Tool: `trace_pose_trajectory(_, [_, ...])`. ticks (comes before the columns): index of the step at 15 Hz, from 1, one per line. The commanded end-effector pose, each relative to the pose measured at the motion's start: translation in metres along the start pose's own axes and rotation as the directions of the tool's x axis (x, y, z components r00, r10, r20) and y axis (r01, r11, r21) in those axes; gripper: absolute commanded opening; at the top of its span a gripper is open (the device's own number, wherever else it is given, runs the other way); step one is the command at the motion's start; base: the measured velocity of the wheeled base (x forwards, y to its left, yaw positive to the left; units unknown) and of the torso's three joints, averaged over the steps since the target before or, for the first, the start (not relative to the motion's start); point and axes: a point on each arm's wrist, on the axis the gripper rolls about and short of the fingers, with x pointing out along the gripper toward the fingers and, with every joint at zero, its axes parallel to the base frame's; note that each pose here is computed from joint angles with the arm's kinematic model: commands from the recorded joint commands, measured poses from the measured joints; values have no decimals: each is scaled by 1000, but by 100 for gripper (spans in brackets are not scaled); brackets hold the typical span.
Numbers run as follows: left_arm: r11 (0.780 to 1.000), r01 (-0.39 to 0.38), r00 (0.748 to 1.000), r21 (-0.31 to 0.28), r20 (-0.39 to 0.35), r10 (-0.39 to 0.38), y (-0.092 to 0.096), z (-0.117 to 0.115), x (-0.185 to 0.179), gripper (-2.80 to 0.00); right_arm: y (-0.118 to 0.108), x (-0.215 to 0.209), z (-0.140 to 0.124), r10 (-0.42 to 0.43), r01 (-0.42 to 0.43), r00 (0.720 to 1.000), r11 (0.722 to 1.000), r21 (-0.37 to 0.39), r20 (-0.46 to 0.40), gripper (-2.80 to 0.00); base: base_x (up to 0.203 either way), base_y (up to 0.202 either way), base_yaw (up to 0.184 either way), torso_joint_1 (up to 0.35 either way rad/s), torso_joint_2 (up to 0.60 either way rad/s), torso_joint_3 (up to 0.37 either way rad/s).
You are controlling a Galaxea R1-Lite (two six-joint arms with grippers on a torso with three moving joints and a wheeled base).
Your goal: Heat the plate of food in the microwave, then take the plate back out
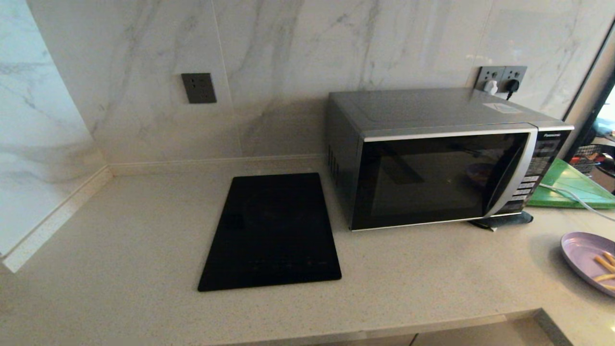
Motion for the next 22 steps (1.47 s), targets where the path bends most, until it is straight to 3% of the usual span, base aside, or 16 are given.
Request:
trace_pose_trajectory(1, [1000, -4, 1000, -1, -1, 4, 0, 0, 0, -280, 0, 0, 0, -1, 1, 1000, 1000, 11, -3, -280, 0, 0, 0, 0, 0, 0])
trace_pose_trajectory(22, [1000, -4, 1000, -1, -1, 4, 0, 0, 0, -280, 0, 0, 0, 0, 0, 1000, 1000, 11, -3, -280, 0, 0, 0, 0, 0, 0])
